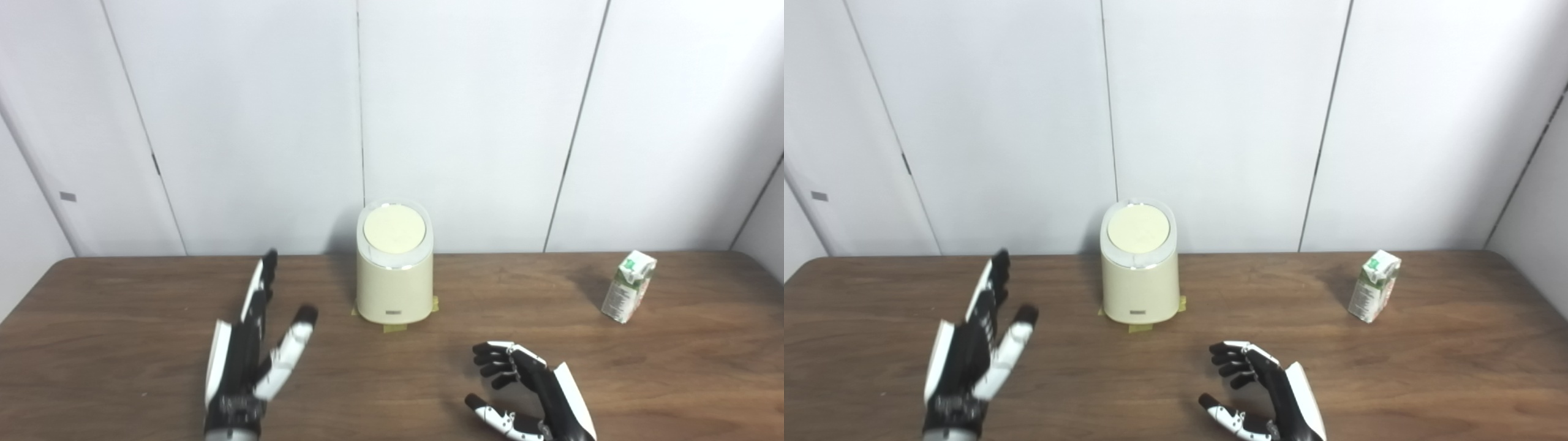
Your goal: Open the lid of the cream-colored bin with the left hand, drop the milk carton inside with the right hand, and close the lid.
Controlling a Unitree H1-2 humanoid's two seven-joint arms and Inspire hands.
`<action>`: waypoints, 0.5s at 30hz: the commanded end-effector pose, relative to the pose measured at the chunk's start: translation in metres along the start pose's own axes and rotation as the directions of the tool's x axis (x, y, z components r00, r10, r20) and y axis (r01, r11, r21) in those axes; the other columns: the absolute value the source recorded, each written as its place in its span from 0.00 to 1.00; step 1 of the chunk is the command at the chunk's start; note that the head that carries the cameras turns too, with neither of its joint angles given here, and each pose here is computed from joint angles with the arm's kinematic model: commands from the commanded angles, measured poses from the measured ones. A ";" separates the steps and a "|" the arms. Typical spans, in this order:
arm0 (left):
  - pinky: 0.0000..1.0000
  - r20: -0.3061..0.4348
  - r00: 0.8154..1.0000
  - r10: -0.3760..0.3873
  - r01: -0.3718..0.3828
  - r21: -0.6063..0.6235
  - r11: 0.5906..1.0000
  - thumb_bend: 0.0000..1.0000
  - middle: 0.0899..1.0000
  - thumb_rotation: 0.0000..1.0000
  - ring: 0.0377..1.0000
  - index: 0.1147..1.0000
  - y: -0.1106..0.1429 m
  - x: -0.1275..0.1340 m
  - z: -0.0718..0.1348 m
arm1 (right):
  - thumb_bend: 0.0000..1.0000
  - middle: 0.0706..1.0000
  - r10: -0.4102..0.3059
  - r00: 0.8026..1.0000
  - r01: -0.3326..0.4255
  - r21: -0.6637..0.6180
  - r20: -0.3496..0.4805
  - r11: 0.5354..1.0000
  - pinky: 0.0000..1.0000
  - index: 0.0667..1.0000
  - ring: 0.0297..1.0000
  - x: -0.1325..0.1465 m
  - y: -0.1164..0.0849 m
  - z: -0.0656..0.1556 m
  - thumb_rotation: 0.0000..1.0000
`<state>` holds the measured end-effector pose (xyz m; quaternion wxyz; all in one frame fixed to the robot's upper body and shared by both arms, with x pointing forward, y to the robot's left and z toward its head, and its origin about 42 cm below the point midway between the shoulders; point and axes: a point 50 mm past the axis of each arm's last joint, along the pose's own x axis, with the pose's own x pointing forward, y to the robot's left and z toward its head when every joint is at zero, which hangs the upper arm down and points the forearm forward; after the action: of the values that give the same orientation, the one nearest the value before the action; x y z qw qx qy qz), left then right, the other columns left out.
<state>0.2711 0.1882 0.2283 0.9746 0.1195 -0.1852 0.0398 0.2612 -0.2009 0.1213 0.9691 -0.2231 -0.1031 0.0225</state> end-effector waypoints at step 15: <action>1.00 0.076 0.997 0.005 -0.018 0.164 0.986 0.77 1.00 0.54 1.00 1.00 -0.029 0.111 0.061 | 0.28 0.62 -0.001 1.000 0.001 -0.028 -0.005 1.000 0.51 0.64 0.60 -0.003 -0.005 -0.008 0.13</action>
<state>0.3501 0.1546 0.2985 0.9615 0.1920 -0.1903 0.0503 0.2609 -0.2002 0.1217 0.9691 -0.2222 -0.1040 0.0238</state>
